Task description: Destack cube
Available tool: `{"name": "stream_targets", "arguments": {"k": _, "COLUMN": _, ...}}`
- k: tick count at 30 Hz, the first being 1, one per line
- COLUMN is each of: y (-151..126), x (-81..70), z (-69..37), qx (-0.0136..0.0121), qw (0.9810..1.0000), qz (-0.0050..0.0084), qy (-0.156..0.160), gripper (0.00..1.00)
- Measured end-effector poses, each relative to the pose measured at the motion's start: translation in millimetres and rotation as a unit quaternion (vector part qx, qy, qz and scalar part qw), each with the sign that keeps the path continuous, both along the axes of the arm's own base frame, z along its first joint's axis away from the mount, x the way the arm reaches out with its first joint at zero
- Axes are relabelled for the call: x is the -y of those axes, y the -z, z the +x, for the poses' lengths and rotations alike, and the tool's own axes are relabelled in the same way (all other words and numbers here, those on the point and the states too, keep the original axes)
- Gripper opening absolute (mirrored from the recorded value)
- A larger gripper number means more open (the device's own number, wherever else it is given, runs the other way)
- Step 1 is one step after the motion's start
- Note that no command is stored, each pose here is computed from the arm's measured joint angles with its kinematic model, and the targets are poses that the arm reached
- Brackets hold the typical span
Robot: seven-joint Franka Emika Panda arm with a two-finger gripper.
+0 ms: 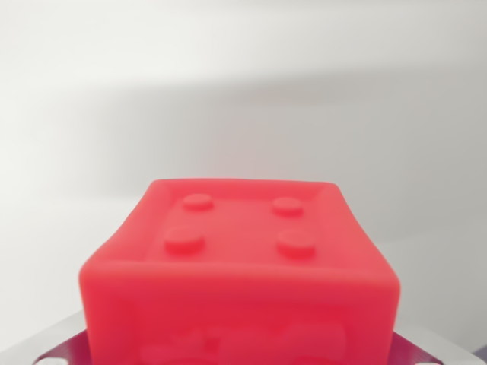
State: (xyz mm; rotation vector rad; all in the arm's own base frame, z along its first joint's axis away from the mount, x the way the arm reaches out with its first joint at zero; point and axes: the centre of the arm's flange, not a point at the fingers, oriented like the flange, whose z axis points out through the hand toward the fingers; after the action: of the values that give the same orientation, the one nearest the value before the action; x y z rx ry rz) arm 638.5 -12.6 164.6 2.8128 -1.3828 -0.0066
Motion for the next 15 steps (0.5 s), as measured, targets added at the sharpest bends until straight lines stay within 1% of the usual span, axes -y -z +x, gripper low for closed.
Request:
{"name": "stream_targets", "arguments": {"k": 4, "y": 10.0, "x": -0.1, "z": 0.5, "qx": 0.0012, "qw": 1.0000, "qz": -0.0001, "qy": 0.000, "gripper": 0.00}}
{"name": "stream_targets", "arguments": {"k": 10, "y": 24.4, "x": 0.0, "z": 0.3, "qx": 0.0006, "qw": 1.0000, "qz": -0.0001, "qy": 0.001, "gripper": 0.00}}
{"name": "stream_targets", "arguments": {"k": 13, "y": 29.9, "x": 0.0, "z": 0.6, "qx": 0.0012, "qw": 1.0000, "qz": -0.0002, "qy": 0.000, "gripper": 0.00}}
{"name": "stream_targets", "arguments": {"k": 15, "y": 33.9, "x": -0.2, "z": 0.4, "qx": 0.0010, "qw": 1.0000, "qz": -0.0002, "qy": 0.000, "gripper": 0.00}}
